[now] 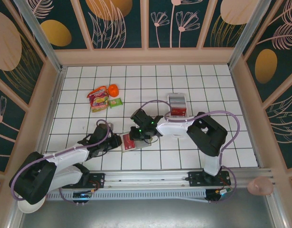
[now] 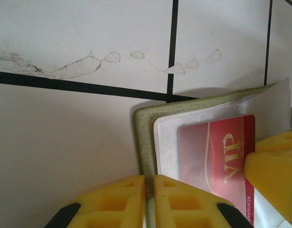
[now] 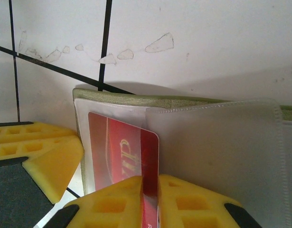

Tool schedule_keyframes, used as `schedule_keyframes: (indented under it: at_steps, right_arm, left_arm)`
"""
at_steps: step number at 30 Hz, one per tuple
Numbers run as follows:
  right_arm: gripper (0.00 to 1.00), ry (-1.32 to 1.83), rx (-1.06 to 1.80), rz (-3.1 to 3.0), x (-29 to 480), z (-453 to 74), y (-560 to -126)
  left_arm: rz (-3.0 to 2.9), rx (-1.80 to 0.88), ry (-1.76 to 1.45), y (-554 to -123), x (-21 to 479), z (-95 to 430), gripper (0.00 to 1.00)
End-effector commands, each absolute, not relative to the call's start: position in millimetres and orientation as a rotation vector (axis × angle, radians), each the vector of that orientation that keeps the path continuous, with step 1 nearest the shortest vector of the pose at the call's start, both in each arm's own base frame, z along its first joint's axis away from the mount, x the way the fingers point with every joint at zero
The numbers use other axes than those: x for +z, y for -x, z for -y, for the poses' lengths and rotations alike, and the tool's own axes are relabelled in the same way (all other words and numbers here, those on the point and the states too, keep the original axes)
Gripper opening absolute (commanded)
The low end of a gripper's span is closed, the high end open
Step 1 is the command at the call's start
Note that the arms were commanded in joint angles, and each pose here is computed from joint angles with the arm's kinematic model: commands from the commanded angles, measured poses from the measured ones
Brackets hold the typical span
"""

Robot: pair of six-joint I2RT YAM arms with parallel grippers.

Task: Put the credit cards into the card holder
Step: Insert the credit card into the card slot.

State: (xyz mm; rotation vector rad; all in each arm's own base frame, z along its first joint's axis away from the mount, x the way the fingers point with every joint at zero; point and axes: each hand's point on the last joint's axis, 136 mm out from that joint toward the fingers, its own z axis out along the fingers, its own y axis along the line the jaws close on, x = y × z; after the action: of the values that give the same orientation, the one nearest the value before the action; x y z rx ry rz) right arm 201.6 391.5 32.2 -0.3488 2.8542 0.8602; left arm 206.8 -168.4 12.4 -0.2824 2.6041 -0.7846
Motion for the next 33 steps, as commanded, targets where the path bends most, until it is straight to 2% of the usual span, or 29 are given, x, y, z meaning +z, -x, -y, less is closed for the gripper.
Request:
schedule_keyframes:
  at_steps: [1,9,13,21,27,30,33]
  right_arm:
    - [0.18,0.409,0.929,-2.844,36,-408,-193]
    - [0.24,0.411,0.954,-2.803,46,-411,-192]
    - [0.31,0.387,0.92,-2.789,51,-405,-196]
    - [0.36,0.317,0.864,-2.749,57,-392,-203]
    - [0.3,0.303,0.877,-2.733,61,-393,-204]
    - [0.21,0.288,0.864,-2.714,64,-390,-207]
    - [0.19,0.282,0.853,-2.716,62,-387,-207]
  left_arm:
    - [-2.633,-0.815,0.272,-200,4,172,0.14]
    - [-2.617,-0.788,0.24,-210,8,175,0.13]
    - [-2.604,-0.772,0.223,-218,10,177,0.12]
    - [-2.595,-0.693,0.223,-221,17,168,0.11]
    - [-2.54,-0.687,0.256,-224,35,161,0.12]
    - [-2.523,-0.738,0.257,-223,42,166,0.06]
    - [-2.514,-0.842,0.22,-220,51,179,0.03]
